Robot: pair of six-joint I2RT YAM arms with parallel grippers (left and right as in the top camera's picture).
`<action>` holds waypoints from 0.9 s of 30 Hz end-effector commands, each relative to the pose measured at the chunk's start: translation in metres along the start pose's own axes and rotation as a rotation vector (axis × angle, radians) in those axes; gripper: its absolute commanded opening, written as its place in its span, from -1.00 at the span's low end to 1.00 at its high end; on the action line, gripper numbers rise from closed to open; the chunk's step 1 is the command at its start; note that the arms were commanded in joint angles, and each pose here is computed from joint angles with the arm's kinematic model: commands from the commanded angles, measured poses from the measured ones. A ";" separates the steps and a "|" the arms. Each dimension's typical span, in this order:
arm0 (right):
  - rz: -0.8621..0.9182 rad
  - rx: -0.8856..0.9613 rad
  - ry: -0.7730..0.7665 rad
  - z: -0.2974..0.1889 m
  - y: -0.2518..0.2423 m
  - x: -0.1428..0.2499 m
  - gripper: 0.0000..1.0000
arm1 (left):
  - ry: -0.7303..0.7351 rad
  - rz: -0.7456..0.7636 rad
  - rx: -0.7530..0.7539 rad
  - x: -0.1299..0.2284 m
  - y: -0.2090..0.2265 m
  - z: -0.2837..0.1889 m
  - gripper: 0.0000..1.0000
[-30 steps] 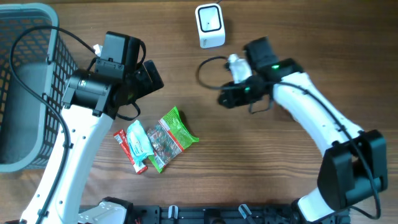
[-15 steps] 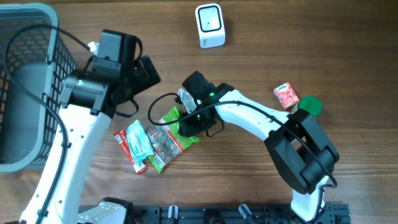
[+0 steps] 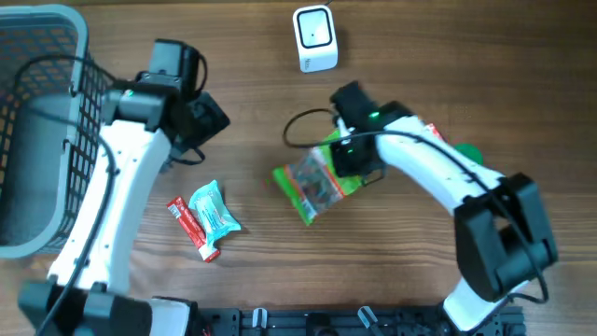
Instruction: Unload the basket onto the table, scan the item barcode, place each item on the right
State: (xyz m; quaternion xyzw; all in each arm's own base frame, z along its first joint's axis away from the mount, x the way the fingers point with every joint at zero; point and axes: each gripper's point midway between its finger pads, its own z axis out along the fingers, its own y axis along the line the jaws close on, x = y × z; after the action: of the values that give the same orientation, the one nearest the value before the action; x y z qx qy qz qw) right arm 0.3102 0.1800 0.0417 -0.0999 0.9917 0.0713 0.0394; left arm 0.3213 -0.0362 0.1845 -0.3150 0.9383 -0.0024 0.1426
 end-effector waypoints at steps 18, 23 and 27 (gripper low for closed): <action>-0.002 -0.241 0.008 -0.013 -0.020 -0.008 0.23 | 0.381 0.357 0.330 0.159 -0.090 0.107 -0.92; -0.010 -0.271 0.029 0.003 -0.018 -0.010 0.27 | 0.410 0.368 0.297 0.173 -0.098 0.141 -0.92; 0.003 -0.273 0.077 0.024 -0.020 -0.006 0.33 | 0.430 0.366 0.270 0.179 -0.095 0.155 -0.92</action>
State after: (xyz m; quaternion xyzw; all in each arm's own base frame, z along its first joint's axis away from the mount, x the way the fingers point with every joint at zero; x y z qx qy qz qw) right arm 0.3278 0.1633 0.0327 -0.1027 0.9759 0.1921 0.0134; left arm 0.2904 -0.2046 0.0087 -0.1042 0.9795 -0.1724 0.0005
